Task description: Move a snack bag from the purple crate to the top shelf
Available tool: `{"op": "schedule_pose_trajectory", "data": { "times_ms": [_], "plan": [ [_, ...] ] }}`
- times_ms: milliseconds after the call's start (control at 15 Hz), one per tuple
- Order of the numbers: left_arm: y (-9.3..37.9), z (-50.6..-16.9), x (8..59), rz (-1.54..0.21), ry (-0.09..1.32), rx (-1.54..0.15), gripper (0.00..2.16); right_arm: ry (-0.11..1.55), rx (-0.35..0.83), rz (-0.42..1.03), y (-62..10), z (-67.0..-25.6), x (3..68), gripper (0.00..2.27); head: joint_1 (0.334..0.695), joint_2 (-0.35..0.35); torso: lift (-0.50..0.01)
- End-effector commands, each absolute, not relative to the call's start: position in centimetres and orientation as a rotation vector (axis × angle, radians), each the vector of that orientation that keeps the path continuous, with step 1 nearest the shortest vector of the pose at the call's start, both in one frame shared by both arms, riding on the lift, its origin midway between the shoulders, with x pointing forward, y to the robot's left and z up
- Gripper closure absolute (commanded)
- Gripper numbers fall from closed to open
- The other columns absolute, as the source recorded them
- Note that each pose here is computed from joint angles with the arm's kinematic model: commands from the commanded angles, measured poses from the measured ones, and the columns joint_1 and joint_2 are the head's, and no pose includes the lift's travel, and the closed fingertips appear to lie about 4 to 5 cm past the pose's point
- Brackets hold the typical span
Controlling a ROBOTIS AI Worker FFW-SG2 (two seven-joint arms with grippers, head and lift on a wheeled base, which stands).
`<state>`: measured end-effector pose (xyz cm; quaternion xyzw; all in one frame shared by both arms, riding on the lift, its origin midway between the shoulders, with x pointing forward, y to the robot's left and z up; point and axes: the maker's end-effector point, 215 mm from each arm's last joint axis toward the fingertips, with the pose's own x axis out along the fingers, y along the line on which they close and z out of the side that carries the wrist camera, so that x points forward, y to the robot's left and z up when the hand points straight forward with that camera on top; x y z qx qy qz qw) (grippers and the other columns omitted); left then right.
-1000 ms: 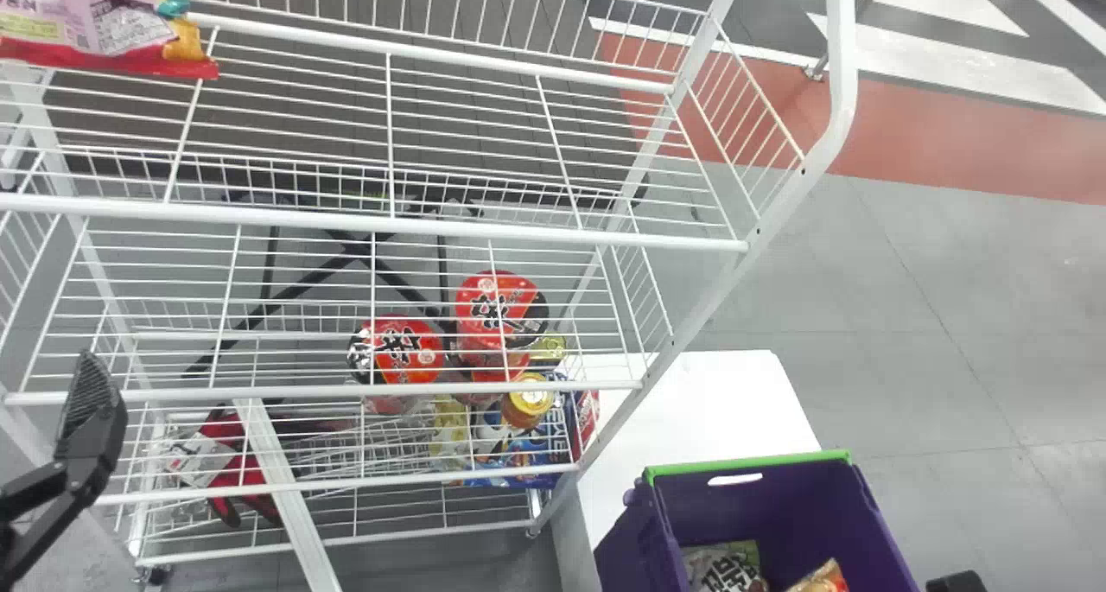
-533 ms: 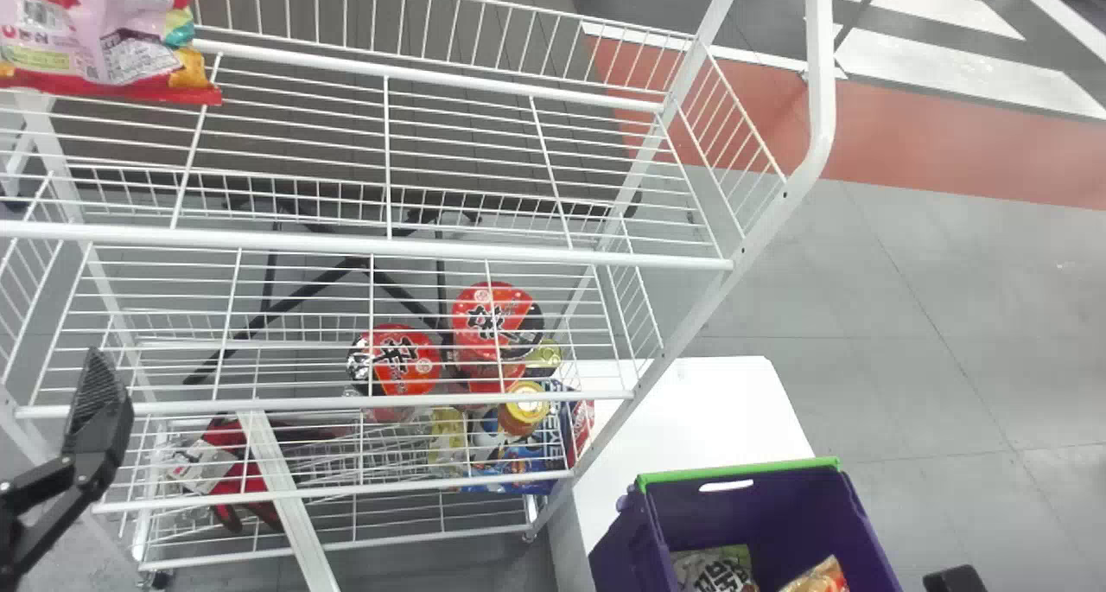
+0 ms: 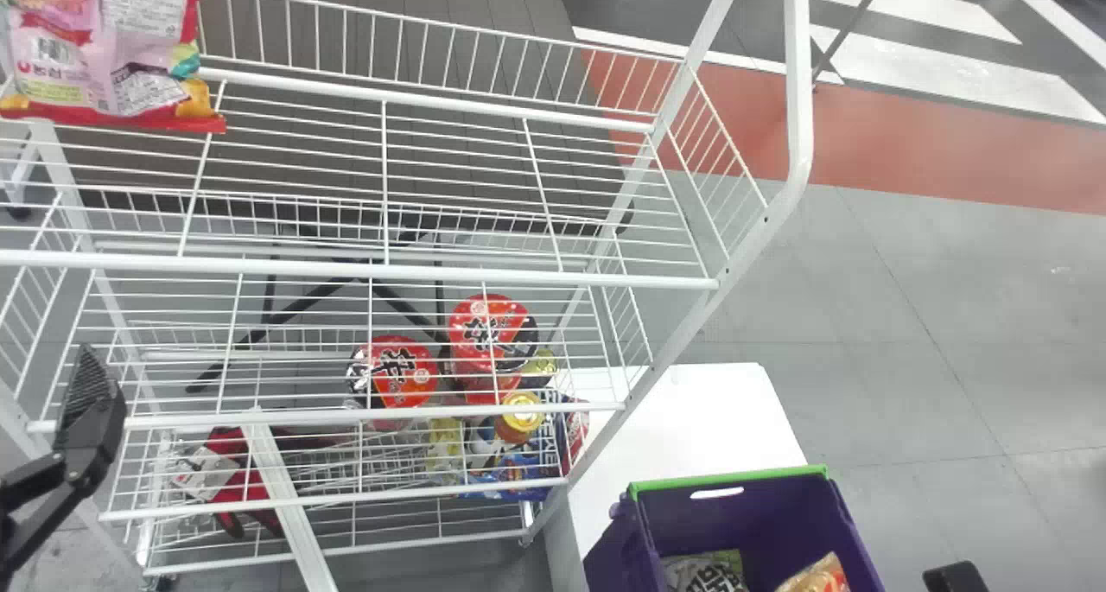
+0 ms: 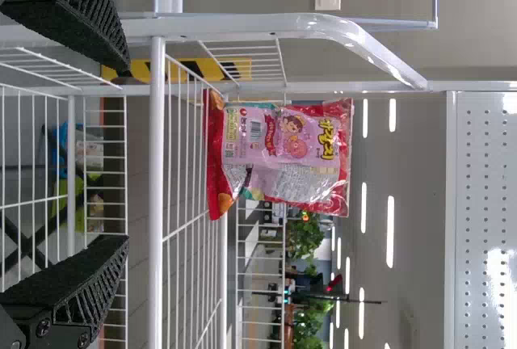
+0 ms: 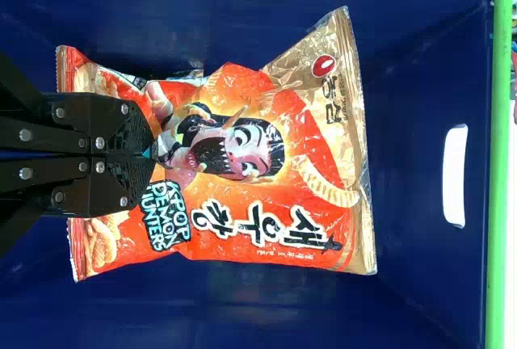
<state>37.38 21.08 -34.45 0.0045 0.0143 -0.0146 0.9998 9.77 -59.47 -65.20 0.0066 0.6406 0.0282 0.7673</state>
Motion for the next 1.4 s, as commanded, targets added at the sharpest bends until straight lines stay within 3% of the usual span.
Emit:
{"op": "schedule_pose_trajectory", "data": {
  "times_ms": [0, 1333],
  "plan": [
    [21.3, -34.37, 37.4, -0.028, 0.027, 0.011, 0.04, 1.391, 0.014, 0.052, -59.85, -65.05, 9.51, 1.59, 0.695, -0.35, -0.113],
    [21.07, -34.02, 37.23, -0.029, 0.025, 0.008, 0.04, 1.387, 0.013, 0.062, -59.4, -65.15, 9.72, 1.59, 0.695, -0.35, -0.034]
  ]
}}
